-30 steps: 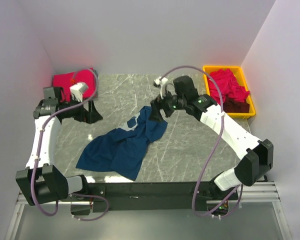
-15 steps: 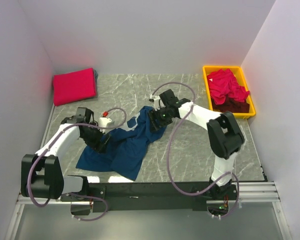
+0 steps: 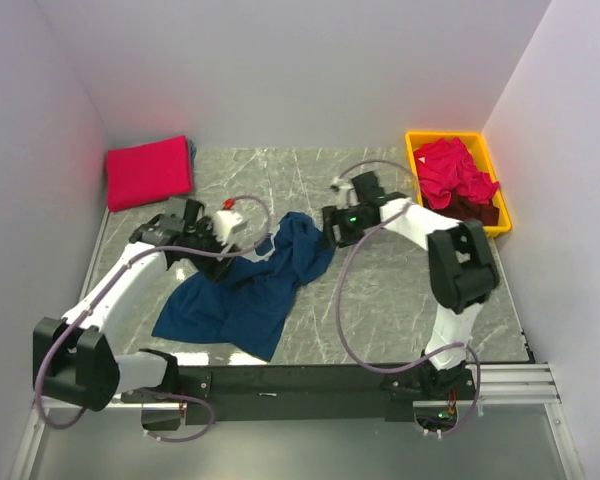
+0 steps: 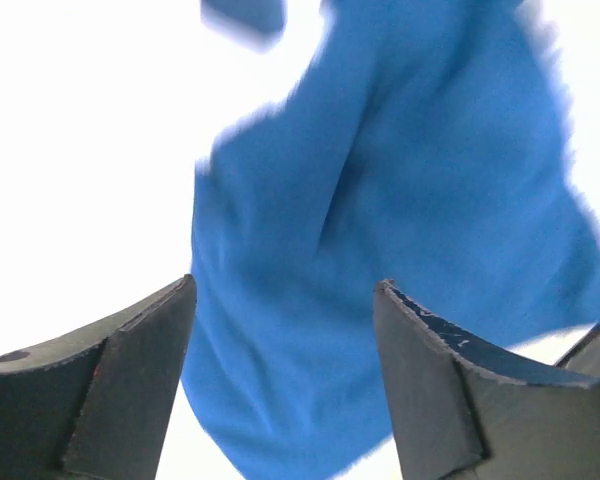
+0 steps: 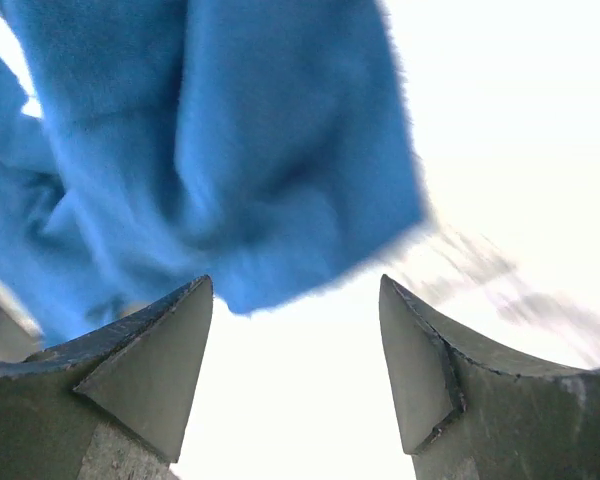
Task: Fold and stack the t-shirts
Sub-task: Flatten the tshirt out
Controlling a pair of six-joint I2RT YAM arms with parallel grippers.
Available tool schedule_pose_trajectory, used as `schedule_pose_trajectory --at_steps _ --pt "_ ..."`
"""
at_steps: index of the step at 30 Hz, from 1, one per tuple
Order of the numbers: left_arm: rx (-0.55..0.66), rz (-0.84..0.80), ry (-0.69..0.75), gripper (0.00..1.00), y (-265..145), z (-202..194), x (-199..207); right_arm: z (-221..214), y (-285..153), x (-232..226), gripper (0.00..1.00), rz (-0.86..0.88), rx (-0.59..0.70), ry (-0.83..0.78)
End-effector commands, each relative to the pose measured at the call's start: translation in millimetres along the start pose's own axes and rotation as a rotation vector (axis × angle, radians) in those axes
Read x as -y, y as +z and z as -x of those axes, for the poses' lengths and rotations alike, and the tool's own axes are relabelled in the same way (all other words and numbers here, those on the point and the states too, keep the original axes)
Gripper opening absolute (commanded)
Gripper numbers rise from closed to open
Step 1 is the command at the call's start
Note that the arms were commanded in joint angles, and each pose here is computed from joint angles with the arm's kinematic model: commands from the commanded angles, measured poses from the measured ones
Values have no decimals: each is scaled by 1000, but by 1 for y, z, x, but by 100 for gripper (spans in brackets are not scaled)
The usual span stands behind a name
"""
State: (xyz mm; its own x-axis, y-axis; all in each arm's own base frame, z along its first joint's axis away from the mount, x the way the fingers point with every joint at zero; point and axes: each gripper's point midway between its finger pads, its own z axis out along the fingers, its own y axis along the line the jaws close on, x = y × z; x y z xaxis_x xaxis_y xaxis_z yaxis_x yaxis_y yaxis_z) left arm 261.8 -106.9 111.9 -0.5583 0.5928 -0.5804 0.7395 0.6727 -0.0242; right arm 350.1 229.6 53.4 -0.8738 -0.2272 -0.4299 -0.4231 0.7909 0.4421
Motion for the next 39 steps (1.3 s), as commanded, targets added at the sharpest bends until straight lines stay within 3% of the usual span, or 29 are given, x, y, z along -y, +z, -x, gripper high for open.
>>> schedule_pose_trajectory --at_steps 1,10,20,23,25,26,29,31,32,33,39 --pt "197 3 118 78 -6 85 19 29 -60 -5 74 112 160 70" --pt "113 -15 332 81 92 175 105 13 -115 27 74 126 276 248" --pt "-58 23 406 79 173 160 128 4 -153 65 75 71 383 381" --pt "-101 42 408 75 186 147 123 2 -158 72 75 76 392 415" --pt "-126 41 408 64 189 139 121 2 -160 74 75 79 398 421" --pt "-126 40 408 50 188 139 121 2 -161 75 75 79 400 421" --pt "-92 8 376 35 173 149 121 3 -161 73 75 85 401 415" --pt "-30 8 336 19 153 173 110 3 -161 72 75 93 401 413" --pt "-22 -16 309 5 144 178 109 2 -160 73 75 95 399 417" --pt "28 -3 273 0 130 197 95 3 -159 73 75 102 398 420" --pt "298 -70 130 0 17 266 51 3 -156 69 75 135 392 416"
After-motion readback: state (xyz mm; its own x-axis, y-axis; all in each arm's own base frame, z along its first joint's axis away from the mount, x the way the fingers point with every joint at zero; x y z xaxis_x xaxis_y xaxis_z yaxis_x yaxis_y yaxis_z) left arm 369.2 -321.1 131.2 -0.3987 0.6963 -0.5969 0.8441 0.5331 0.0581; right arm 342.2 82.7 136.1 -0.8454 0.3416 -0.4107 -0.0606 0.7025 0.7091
